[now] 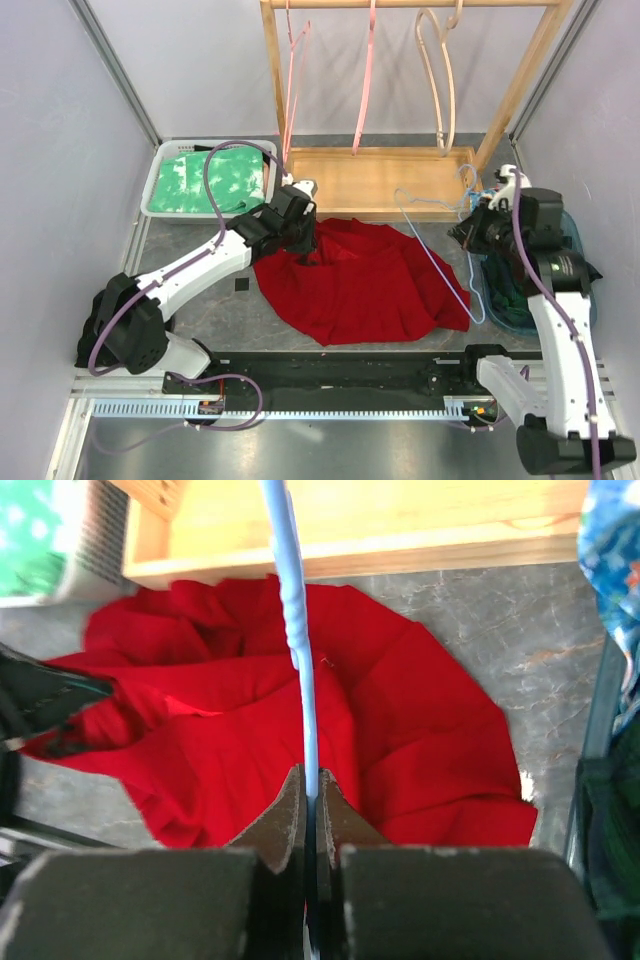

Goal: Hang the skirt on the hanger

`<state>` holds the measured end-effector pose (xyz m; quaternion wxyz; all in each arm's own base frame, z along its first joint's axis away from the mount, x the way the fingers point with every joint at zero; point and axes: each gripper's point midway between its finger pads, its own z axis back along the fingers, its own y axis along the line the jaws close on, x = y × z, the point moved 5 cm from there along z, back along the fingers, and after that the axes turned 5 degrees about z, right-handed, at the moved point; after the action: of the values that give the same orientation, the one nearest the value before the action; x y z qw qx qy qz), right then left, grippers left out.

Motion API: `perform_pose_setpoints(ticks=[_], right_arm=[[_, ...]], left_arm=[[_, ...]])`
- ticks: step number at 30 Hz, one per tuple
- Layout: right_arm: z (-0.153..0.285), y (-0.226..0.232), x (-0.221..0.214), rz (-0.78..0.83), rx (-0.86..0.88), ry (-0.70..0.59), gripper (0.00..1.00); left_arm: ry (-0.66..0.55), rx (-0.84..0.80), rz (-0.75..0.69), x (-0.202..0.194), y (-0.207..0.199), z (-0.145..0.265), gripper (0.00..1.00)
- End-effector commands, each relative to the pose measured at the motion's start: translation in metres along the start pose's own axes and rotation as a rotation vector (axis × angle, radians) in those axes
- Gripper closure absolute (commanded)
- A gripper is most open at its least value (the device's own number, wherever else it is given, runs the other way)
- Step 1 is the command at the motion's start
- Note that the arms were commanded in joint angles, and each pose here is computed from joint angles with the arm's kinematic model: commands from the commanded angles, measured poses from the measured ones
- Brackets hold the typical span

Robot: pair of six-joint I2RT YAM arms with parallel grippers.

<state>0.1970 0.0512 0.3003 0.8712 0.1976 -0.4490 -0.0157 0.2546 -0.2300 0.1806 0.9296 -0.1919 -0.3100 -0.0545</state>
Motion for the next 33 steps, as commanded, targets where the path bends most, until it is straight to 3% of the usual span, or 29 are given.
perform_pose_setpoints(ticks=[1,8,16,21,33], right_arm=[[-0.013,0.01,0.032,0.119,-0.024,-0.079,1.0],[-0.002,0.054,0.015,0.353,0.18,-0.078,1.0],[0.02,0.087,-0.016,0.48,0.475,-0.007,1.0],[0.019,0.1,-0.025,0.542,0.524,0.032,1.0],[-0.033,0.125,-0.045,0.621,0.357,0.069,1.0]], left_arm=[[-0.068,0.008,-0.016,0.028,-0.006,-0.003,0.98],[-0.067,0.018,-0.008,0.035,0.0,-0.006,0.98],[-0.081,0.032,-0.013,0.04,0.003,0.007,0.98],[-0.091,0.064,-0.012,0.041,0.007,0.017,0.98],[-0.068,0.078,-0.004,0.02,0.02,0.039,0.98]])
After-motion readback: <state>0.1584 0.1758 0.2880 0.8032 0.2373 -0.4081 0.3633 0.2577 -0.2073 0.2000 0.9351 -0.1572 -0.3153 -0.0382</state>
